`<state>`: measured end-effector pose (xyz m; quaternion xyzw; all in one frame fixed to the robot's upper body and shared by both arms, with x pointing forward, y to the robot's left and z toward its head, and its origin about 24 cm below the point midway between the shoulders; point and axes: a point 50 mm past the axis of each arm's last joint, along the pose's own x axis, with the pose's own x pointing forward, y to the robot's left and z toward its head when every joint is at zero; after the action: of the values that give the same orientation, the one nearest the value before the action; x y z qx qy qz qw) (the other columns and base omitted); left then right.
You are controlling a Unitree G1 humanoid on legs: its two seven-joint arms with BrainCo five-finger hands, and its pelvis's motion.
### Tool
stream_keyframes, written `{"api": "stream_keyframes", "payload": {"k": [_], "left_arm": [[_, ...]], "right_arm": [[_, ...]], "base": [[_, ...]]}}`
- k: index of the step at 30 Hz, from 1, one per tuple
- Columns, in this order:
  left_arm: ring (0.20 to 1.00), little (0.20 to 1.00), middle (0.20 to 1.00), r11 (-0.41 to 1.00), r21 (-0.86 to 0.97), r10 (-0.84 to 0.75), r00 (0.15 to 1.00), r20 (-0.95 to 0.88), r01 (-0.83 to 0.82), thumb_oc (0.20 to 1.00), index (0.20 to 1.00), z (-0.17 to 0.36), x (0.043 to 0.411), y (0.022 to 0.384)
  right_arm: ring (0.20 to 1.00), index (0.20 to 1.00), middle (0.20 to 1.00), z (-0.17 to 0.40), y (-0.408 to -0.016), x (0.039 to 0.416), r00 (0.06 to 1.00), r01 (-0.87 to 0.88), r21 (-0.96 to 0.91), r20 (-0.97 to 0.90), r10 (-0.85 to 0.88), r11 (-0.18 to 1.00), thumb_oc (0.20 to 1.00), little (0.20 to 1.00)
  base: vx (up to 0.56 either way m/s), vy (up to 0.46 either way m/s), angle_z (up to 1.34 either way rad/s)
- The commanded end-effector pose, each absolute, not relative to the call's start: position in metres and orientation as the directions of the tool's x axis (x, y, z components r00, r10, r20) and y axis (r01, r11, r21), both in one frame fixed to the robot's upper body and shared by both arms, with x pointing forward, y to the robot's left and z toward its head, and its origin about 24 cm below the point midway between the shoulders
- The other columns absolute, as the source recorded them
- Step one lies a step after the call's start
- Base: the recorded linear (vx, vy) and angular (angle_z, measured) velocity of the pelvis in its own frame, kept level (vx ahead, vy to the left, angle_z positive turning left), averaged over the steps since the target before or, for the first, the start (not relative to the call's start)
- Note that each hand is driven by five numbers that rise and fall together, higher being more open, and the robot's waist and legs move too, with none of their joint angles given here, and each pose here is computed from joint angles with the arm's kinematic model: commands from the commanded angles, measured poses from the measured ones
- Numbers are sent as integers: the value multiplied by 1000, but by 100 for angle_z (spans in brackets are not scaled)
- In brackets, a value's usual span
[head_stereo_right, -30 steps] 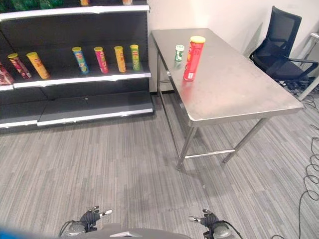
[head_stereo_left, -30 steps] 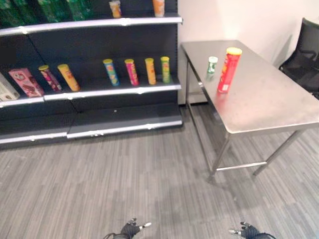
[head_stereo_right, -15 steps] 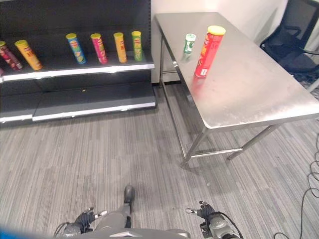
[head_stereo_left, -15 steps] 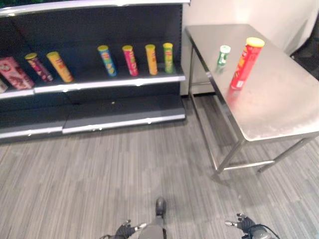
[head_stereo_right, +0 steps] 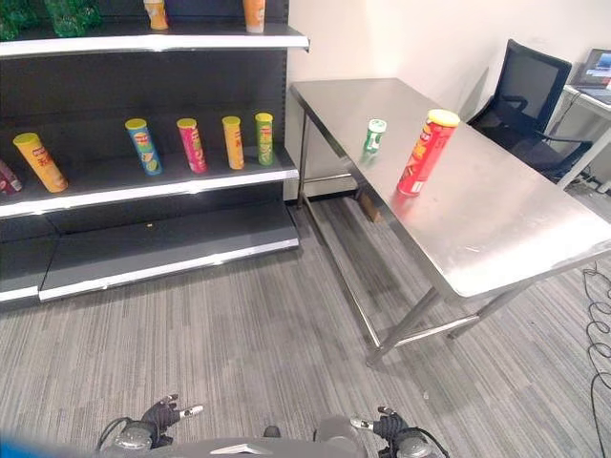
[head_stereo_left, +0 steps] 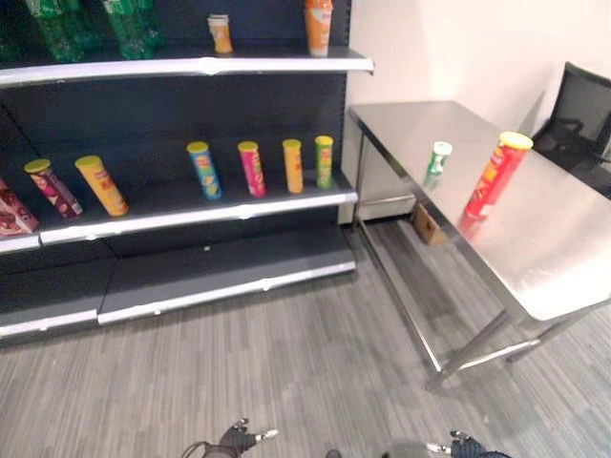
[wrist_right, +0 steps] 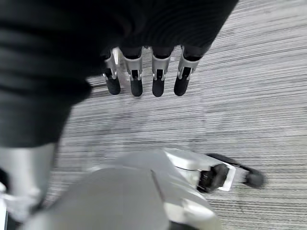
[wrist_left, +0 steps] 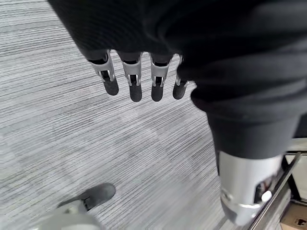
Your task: Put the goods on the table back onto the shelves and tidy them up.
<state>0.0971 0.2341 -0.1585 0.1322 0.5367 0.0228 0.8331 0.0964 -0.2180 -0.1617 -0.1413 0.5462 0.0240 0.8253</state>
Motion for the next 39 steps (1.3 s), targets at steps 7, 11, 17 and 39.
{"api": "stream_keyframes", "payload": {"k": [7, 11, 17, 39], "left_arm": [[1000, 1000, 1000, 949, 261, 140, 502, -853, 179, 1000, 1000, -153, 121, 224], [1000, 1000, 1000, 947, 255, 136, 478, -868, 194, 1000, 1000, -156, 113, 222], [1000, 1000, 1000, 947, 259, 140, 482, -865, 189, 1000, 1000, -156, 115, 222], [1000, 1000, 1000, 959, 255, 171, 458, -872, 126, 1000, 1000, -157, 110, 227]], "right_arm": [[1000, 1000, 1000, -153, -228, 120, 460, -230, -262, -878, -133, 937, 1000, 1000], [1000, 1000, 1000, -155, -235, 109, 436, -216, -266, -887, -151, 939, 1000, 1000], [1000, 1000, 1000, -153, -237, 111, 447, -215, -270, -882, -151, 939, 1000, 1000], [1000, 1000, 1000, -156, -243, 98, 408, -220, -269, -899, -162, 938, 1000, 1000]], "base": [[161, -63, -17], [437, -283, 32], [211, -212, 58], [89, -79, -30]]}}
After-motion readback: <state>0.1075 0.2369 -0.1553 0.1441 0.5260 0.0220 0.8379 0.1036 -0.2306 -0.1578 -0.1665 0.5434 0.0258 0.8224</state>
